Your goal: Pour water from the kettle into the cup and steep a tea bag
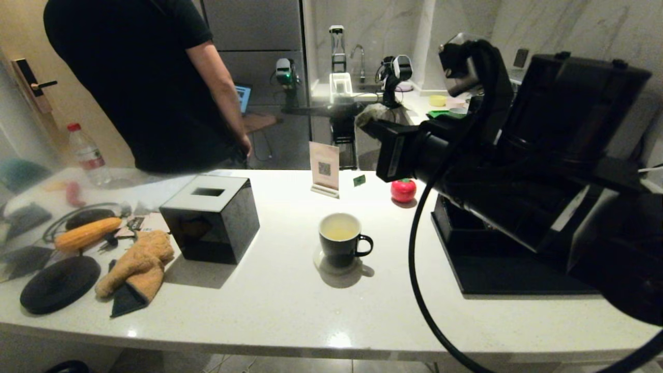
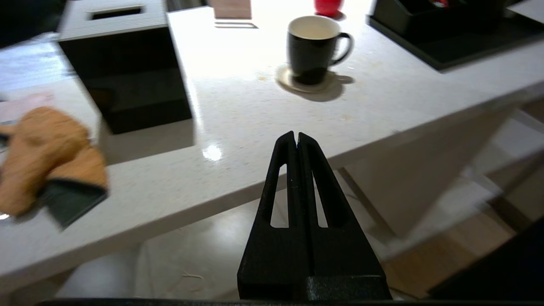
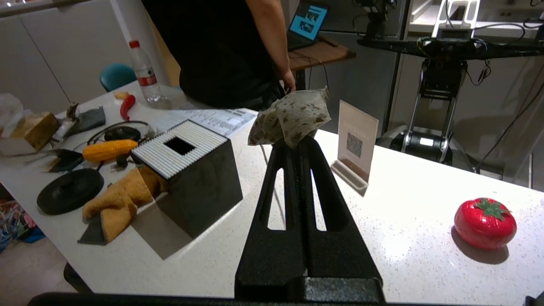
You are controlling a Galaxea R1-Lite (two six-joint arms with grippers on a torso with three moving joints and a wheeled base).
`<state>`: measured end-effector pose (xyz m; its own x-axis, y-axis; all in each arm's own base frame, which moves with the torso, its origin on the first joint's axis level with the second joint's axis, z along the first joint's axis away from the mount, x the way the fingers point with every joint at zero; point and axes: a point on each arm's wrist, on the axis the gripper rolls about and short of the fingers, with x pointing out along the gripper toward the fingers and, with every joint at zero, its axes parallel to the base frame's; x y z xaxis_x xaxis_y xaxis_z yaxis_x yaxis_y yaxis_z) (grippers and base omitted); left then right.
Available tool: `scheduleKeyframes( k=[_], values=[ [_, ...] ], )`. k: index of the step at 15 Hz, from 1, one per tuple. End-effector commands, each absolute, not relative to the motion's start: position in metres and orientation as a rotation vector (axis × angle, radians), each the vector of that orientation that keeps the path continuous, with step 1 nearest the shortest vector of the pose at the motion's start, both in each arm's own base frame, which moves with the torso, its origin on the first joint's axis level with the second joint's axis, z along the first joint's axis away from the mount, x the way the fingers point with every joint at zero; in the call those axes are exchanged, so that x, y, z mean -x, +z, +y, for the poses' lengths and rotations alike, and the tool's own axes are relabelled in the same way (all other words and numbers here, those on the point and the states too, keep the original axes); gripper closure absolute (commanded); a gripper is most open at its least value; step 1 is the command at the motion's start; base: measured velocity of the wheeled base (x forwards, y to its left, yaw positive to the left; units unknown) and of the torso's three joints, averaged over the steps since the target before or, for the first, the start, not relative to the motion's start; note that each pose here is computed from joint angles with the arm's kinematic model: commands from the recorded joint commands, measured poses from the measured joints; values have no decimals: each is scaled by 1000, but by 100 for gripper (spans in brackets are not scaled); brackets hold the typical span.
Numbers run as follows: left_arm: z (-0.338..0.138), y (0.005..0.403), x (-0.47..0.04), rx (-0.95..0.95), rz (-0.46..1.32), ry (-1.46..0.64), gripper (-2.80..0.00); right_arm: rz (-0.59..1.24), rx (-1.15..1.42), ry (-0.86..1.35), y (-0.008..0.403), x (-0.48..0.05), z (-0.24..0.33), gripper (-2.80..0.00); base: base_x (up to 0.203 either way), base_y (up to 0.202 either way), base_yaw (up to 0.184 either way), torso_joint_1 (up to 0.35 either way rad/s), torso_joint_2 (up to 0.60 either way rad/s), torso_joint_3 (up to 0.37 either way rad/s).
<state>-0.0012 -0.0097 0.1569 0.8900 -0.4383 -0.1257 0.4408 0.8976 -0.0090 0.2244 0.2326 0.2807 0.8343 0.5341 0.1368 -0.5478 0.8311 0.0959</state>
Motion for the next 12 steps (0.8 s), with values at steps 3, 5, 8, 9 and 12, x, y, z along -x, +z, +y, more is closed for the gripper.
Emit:
scheduleKeyframes(
  k=[3,5,8,9,12],
  values=[
    [-12,181,-41,12,264,-527,0,-148,-163,579,288,-222,230,0,0,0,0,0,0,0],
    [-16,191,-66,9,281,-576,0,-152,-162,577,290,-221,229,0,0,0,0,0,0,0],
    [-29,203,-111,-5,261,-645,0,-164,-133,578,291,-221,229,0,0,0,0,0,0,0],
    [-34,205,-125,-10,249,-663,0,-162,-132,576,291,-221,229,0,0,0,0,0,0,0],
    [-65,211,-158,-30,208,-788,0,-165,-133,575,292,-221,229,0,0,0,0,0,0,0]
  ],
)
